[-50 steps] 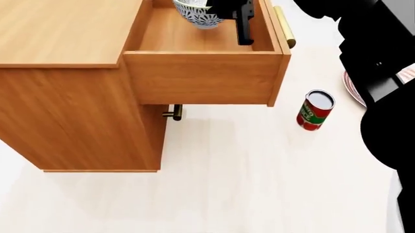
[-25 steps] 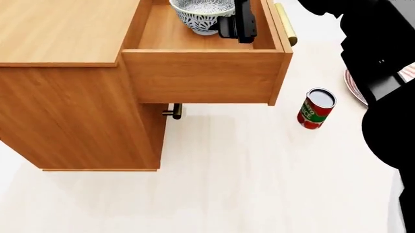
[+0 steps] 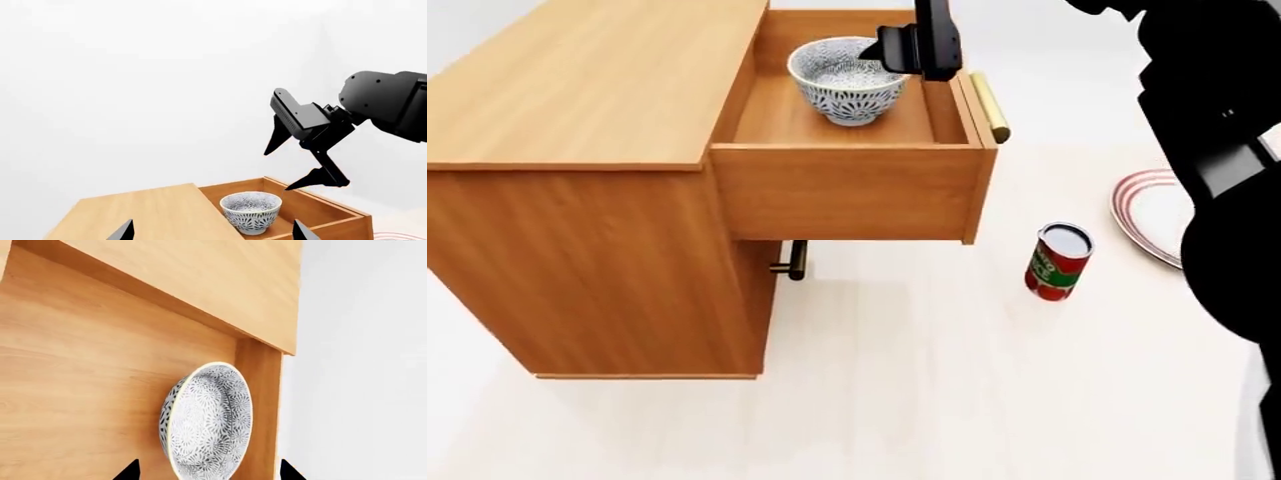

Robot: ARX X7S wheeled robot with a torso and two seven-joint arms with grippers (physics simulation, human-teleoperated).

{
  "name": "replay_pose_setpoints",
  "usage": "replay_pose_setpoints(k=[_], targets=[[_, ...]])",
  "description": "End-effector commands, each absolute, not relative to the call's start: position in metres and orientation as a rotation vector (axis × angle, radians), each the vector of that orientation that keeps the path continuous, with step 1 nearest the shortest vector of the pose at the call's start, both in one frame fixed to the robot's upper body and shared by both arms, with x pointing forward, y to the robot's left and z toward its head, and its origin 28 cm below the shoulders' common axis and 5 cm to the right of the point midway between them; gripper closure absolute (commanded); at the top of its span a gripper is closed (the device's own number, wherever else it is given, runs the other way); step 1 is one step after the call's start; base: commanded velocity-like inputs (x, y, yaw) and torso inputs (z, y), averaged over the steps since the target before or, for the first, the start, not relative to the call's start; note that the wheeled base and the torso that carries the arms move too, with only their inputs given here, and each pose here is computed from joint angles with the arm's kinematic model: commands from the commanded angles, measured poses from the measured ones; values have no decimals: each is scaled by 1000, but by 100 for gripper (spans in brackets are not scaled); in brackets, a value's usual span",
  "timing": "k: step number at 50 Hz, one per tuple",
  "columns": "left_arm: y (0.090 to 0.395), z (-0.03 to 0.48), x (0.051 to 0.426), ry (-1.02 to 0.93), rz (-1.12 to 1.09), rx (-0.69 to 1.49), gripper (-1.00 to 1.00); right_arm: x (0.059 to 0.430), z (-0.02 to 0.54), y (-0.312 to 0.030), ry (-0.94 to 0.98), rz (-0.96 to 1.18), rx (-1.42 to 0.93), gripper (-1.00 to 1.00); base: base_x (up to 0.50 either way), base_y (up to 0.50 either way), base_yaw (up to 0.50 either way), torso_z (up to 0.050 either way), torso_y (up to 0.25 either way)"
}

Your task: Put the bowl in the top drawer of the cabinet.

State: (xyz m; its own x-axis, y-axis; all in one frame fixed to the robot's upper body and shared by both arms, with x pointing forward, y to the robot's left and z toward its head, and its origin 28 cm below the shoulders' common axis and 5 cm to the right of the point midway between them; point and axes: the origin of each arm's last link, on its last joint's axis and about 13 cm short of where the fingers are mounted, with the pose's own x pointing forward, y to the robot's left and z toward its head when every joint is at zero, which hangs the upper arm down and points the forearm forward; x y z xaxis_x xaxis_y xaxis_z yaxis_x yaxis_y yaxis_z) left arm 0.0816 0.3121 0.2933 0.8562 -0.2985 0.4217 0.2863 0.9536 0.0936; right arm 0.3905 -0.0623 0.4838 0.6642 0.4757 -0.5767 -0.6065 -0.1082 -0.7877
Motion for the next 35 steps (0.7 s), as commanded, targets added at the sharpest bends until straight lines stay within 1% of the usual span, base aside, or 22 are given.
replay_pose_setpoints(k=[1,5,9,15,27,30,31,35], targets=[[312,293,81,-451,-308,25,-100,387,490,-64,147,934,-1395,-100,0,0,0,0,164],[312,292,82,-452,-308,24,-100,385,495,-65,141,937,-1402,-100,0,0,0,0,163],[312,290,84,-451,-308,19,-100,383,499,-66,95,932,-1433,-100,0,0,0,0,163],[313,288,85,-447,-305,15,-100,377,513,-74,11,882,-1394,-100,0,0,0,0,162],[313,288,84,-445,-304,15,-100,362,535,-105,-106,801,-1326,-100,0,0,0,0,164],[313,287,84,-444,-305,14,-100,348,528,-121,-110,767,-1278,-100,0,0,0,0,164],[313,287,84,-444,-306,14,-100,339,527,-117,-136,775,-1297,-100,0,0,0,0,162],[313,287,84,-443,-307,14,-100,331,513,-120,-148,755,-1280,-100,0,0,0,0,163]])
